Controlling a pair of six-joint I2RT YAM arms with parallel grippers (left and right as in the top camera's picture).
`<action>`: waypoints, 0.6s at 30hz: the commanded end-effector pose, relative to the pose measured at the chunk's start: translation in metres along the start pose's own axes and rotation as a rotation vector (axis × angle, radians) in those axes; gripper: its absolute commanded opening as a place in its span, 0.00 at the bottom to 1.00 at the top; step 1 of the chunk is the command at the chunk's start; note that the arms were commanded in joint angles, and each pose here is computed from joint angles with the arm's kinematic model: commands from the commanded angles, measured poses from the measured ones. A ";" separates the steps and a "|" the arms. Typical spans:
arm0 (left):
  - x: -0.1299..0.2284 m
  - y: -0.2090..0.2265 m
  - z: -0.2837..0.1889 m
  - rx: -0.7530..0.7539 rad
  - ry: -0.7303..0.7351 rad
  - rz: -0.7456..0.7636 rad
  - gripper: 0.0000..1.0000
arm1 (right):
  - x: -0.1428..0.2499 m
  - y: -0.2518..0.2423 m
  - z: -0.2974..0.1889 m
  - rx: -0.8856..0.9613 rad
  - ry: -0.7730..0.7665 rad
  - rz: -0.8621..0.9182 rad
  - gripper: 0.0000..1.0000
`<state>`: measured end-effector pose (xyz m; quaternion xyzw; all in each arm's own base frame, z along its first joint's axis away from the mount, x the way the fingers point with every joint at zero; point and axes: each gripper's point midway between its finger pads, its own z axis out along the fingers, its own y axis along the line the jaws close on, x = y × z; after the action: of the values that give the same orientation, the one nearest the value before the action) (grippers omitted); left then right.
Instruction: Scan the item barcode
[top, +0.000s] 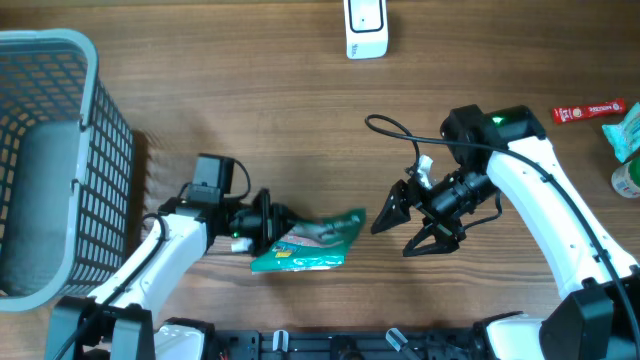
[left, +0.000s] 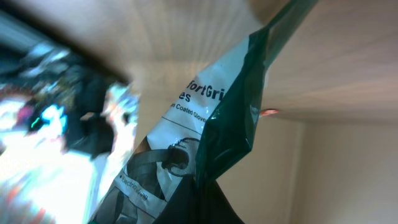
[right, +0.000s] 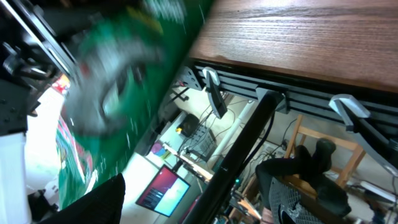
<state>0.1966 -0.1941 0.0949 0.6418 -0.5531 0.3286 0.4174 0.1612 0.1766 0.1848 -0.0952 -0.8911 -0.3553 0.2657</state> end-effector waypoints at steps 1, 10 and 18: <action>0.040 0.031 -0.001 -0.189 0.215 -0.164 0.04 | 0.004 0.004 -0.002 -0.024 -0.008 0.003 0.74; 0.047 0.032 -0.024 -0.198 0.319 -0.347 0.04 | -0.013 -0.007 -0.003 0.047 -0.083 0.106 0.89; 0.043 0.029 -0.024 -0.180 0.302 -0.355 0.04 | -0.026 0.012 -0.004 -0.050 -0.111 0.082 0.80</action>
<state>0.1756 -0.1928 0.1453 0.6037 -0.4470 0.3355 0.5685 0.1777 0.1767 0.1749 -0.1816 -0.8903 -0.3251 0.2621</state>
